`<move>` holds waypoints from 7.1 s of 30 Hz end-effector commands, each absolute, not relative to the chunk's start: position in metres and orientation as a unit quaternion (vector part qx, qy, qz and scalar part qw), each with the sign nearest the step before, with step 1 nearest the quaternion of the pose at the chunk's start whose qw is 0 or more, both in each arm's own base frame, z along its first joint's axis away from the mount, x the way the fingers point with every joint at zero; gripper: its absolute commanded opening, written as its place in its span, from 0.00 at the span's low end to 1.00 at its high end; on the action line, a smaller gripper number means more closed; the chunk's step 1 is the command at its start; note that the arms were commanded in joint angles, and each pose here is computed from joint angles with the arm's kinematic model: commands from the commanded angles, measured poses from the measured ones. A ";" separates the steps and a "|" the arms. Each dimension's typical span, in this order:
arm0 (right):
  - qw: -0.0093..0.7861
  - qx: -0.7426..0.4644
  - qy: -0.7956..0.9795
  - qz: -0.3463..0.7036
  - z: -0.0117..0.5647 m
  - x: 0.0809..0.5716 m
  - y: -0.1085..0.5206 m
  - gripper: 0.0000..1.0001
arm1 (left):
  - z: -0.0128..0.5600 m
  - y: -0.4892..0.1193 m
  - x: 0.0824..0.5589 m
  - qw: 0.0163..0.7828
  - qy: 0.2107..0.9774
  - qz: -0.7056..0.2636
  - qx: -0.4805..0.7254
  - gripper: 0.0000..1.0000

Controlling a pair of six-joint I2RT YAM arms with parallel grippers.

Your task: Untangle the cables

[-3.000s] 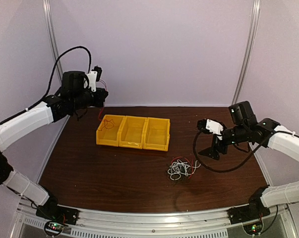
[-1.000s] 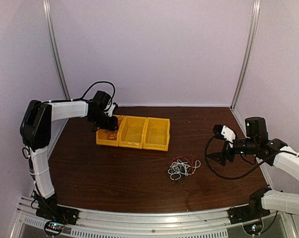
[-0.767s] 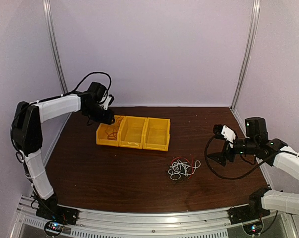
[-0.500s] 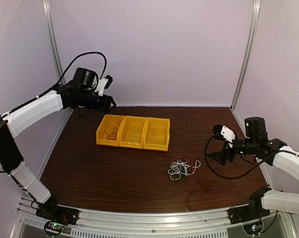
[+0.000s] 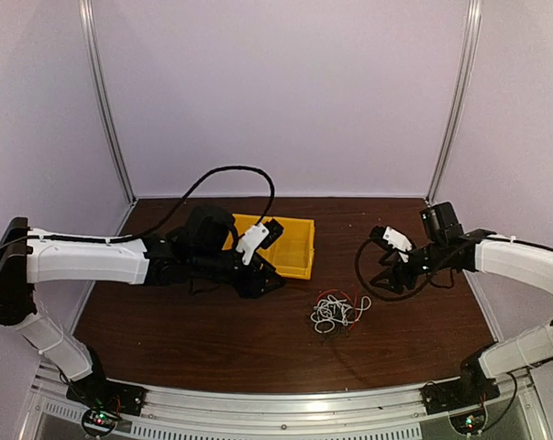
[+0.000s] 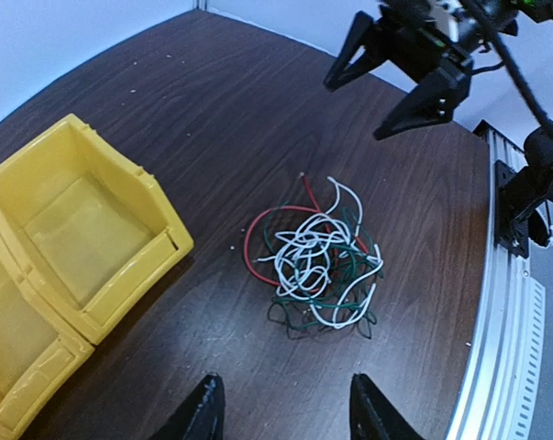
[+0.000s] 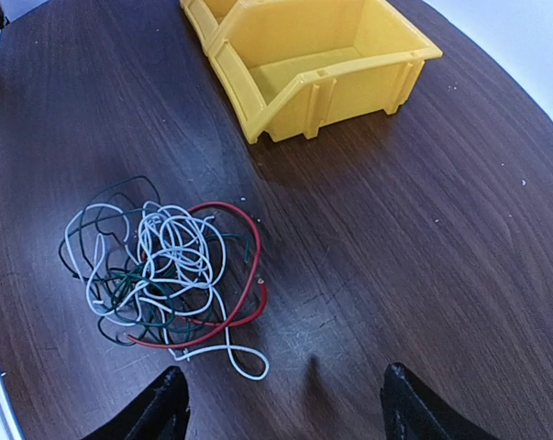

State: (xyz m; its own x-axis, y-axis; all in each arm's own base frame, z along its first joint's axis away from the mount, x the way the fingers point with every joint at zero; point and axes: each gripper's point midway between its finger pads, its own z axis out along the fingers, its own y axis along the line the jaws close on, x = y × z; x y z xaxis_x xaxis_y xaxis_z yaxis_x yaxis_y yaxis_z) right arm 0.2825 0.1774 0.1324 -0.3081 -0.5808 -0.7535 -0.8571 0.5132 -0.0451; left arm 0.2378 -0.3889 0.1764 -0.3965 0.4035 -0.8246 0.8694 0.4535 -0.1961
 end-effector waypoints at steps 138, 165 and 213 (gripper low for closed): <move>0.514 -0.436 0.638 0.373 0.383 0.270 0.227 0.00 | 0.222 -0.575 0.207 0.505 0.575 -0.530 0.366 0.44; 0.452 -0.357 0.738 0.352 0.228 0.296 0.187 0.39 | 0.305 -0.493 0.201 0.469 0.558 -0.561 0.393 0.00; 0.545 -0.366 0.733 0.178 0.219 0.274 0.124 0.75 | 0.188 -0.268 0.437 0.441 0.681 -0.493 0.312 0.00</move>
State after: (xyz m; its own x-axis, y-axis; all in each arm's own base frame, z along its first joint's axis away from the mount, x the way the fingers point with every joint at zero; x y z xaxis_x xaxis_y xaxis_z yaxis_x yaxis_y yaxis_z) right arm 0.2740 0.1283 0.2206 -0.1447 -0.3329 -0.9318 -0.7409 0.6607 -0.1209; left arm 0.4413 -0.2852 0.2122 -0.4168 -0.0352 -0.9083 0.8393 0.3689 -0.3994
